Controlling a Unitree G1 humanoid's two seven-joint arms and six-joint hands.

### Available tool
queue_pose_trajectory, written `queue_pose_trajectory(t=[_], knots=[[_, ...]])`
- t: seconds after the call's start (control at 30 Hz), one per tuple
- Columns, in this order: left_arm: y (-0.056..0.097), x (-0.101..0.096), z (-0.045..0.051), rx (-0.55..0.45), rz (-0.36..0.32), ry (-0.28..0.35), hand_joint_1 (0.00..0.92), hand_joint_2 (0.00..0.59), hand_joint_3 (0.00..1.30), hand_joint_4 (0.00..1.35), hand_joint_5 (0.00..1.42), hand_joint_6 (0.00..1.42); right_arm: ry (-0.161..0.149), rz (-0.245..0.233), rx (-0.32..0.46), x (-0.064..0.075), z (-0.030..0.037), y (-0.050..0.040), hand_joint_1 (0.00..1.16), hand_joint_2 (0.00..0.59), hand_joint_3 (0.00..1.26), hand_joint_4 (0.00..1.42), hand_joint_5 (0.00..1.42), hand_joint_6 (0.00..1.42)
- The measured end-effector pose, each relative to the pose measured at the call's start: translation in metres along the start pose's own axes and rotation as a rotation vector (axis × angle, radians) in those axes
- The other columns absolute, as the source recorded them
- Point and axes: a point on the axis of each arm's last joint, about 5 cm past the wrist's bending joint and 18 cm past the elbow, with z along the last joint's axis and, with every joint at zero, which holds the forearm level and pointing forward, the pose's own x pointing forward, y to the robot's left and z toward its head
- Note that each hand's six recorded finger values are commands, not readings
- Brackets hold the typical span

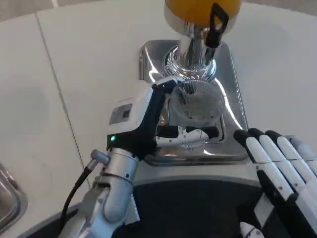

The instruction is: Grasp the cup under the faucet to collect the drink, then remove the cup.

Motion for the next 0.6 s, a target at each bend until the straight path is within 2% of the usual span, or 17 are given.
queue_pose_trajectory(t=[0.3,0.6], knots=[[-0.006,0.013,0.0061,0.008,0.01,0.02,0.696,0.0,1.13,1.24,1.42,1.42,0.005,0.005,0.008,0.0,0.0006,0.0007,0.13,0.586,0.0,0.0,0.0,0.0],[-0.01,0.016,0.0076,0.011,0.034,0.042,0.698,0.0,1.12,1.23,1.42,1.42,0.014,0.005,0.01,0.0,0.0003,0.0004,0.13,0.586,0.0,0.0,0.0,0.0]])
